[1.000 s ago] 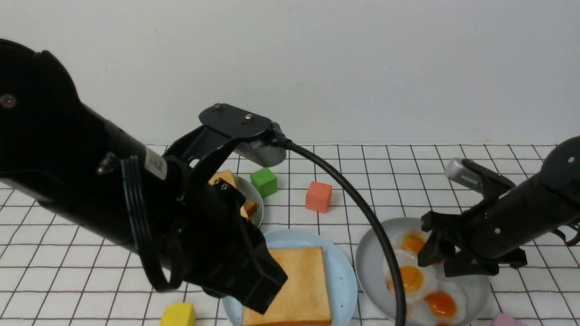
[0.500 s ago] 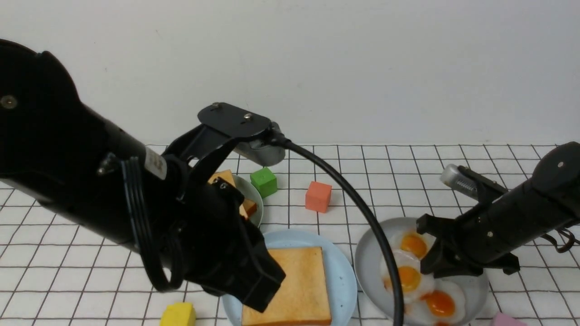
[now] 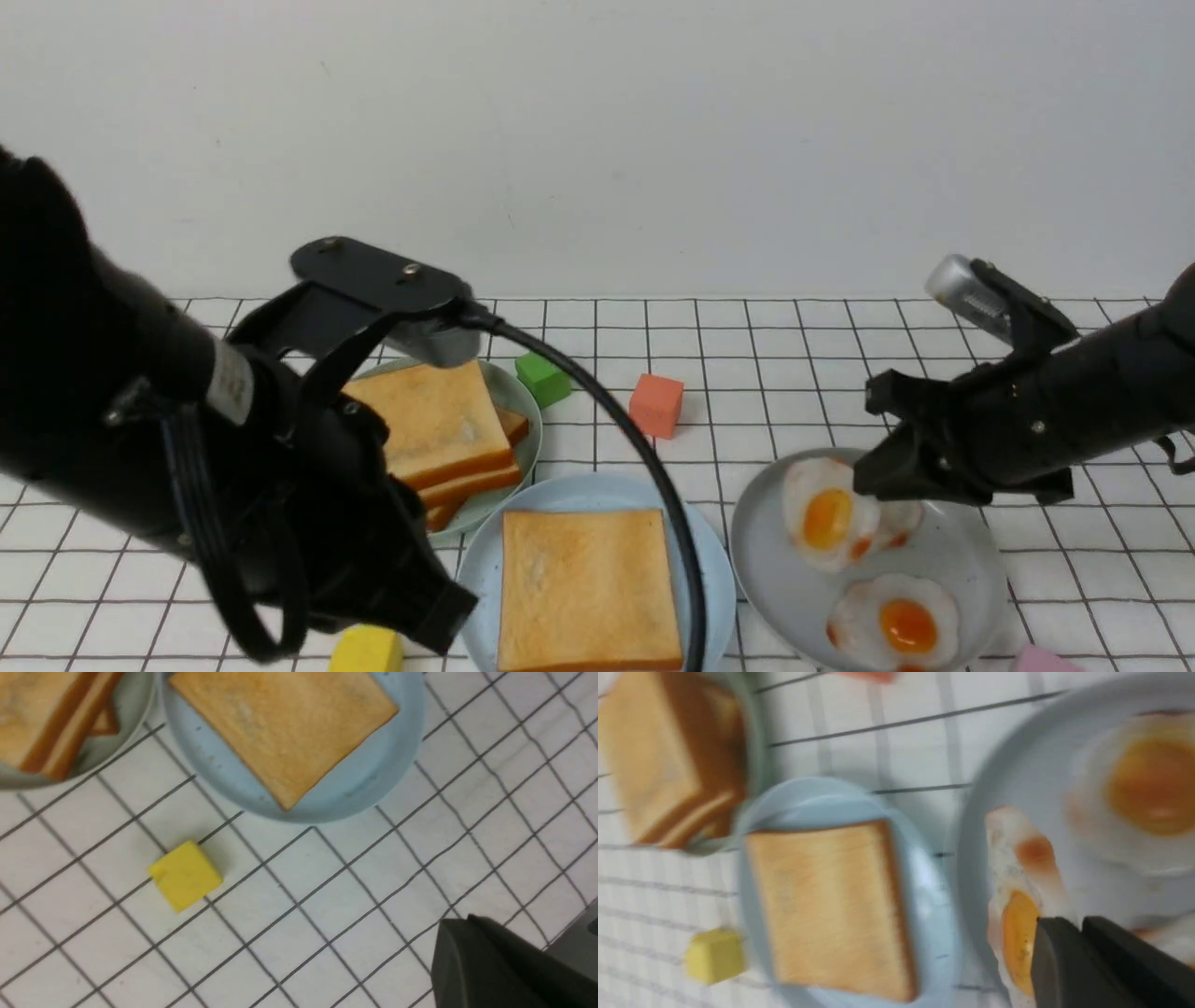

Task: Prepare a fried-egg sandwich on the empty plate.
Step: Use the right arm to place the fried egg on the slice of bread in the middle, then use the left arm to grab a slice of bread

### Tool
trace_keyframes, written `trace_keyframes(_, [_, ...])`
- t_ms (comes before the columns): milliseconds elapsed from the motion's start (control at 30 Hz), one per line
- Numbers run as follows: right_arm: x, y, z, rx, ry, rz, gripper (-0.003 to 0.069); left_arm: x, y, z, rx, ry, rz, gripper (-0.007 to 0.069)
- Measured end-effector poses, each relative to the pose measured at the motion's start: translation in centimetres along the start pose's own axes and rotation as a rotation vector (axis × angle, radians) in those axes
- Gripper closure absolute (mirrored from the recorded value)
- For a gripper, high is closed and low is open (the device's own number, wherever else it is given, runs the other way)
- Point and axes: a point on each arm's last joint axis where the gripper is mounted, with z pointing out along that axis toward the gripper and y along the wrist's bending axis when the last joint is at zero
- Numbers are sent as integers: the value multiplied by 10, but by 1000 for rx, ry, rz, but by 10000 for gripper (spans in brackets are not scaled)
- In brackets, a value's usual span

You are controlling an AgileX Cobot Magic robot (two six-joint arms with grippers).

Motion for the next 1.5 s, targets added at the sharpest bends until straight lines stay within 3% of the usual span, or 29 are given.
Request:
trace_keyframes(300, [27,59,43,-292,49,-103,606,32,8,2,-58,-22,-74,638])
trace_keyframes(400, [32,64,62,-339,47,-113,606,33,9,3,-62,-50,-86,638])
trace_keyframes(567, [35,53,92,-308,33,-118,563,31,10,4,-68,-85,-103,638])
trace_keyframes(733, [37,48,97,-274,49,-153,368,31,10,4,-68,-85,-105,638])
trace_keyframes(900, [38,49,86,-257,68,-277,149,30,10,4,-68,-86,-104,638])
trace_keyframes(1033, [26,55,50,-240,19,-367,45,30,10,4,-69,-88,-103,638])
trace_keyframes(1200, [6,70,-3,-183,-41,-445,50,27,10,4,-66,-126,-102,636])
trace_keyframes(1500, [22,112,-80,-37,6,-628,188,-10,17,32,-57,-325,-164,631])
